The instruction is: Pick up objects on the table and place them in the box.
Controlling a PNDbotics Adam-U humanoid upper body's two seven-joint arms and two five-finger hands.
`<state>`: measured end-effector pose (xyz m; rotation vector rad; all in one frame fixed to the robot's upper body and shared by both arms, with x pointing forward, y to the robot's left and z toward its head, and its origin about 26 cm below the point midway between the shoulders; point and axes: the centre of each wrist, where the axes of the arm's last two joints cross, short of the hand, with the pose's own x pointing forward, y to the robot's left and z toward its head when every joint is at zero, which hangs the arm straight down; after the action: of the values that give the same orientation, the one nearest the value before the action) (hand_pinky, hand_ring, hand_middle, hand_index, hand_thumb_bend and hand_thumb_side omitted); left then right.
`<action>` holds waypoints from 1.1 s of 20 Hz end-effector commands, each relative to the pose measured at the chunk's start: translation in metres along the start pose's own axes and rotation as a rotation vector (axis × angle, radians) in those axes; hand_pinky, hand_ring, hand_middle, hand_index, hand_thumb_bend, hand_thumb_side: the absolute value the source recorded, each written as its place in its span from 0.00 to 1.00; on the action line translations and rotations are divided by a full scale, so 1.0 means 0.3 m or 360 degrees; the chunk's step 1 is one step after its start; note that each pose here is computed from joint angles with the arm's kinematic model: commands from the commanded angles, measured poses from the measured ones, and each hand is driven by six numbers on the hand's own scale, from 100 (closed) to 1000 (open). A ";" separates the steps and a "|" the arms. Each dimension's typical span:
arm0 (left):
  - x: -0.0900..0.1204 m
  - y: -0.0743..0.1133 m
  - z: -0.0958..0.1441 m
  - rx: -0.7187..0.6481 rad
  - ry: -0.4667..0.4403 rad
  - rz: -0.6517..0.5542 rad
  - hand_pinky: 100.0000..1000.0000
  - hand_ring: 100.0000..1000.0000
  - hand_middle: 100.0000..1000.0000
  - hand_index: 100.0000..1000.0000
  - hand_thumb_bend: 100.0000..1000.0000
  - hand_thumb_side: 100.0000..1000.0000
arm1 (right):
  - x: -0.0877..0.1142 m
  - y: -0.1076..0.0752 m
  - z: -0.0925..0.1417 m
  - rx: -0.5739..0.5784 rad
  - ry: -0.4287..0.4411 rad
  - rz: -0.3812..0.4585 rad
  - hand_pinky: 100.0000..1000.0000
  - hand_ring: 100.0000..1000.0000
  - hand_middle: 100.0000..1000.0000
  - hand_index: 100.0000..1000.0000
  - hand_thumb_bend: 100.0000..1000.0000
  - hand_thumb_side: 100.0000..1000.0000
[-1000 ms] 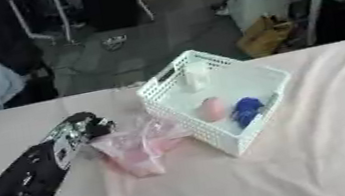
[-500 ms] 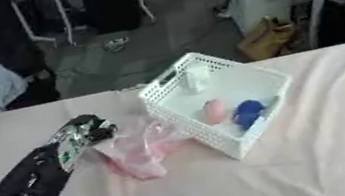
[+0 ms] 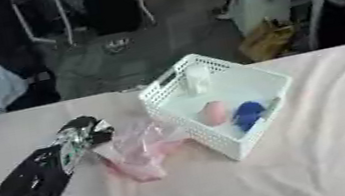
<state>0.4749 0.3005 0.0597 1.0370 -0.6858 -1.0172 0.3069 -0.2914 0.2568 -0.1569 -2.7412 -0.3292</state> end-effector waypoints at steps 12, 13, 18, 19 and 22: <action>-0.011 -0.002 -0.004 0.0026 0.0018 0.0048 1.00 1.00 1.00 1.00 0.28 0.82 | 0.021 0.022 -0.029 0.0016 -0.0050 -0.0049 0.81 0.88 0.73 0.70 0.00 0.66; -0.012 -0.005 -0.005 0.0013 0.0014 0.0056 1.00 1.00 1.00 1.00 0.28 0.82 | 0.021 0.022 -0.029 0.0017 -0.0049 -0.0050 0.81 0.88 0.73 0.70 0.00 0.66; -0.010 -0.016 -0.005 -0.0010 0.0012 0.0054 1.00 1.00 1.00 1.00 0.30 0.77 | 0.021 0.025 -0.030 0.0009 -0.0048 -0.0061 0.81 0.88 0.73 0.69 0.00 0.66; -0.008 -0.018 -0.005 -0.0014 0.0011 0.0036 1.00 1.00 1.00 1.00 0.30 0.77 | 0.021 0.027 -0.030 0.0007 -0.0049 -0.0065 0.81 0.88 0.73 0.69 0.00 0.66; -0.008 -0.020 -0.005 -0.0019 0.0007 -0.0004 1.00 1.00 1.00 1.00 0.28 0.78 | 0.021 0.031 -0.032 0.0006 -0.0050 -0.0075 0.81 0.88 0.73 0.69 0.00 0.66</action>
<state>0.4745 0.3033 0.0587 1.0436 -0.6962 -0.9987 0.3084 -0.2862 0.2614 -0.1145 -2.7503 -0.3424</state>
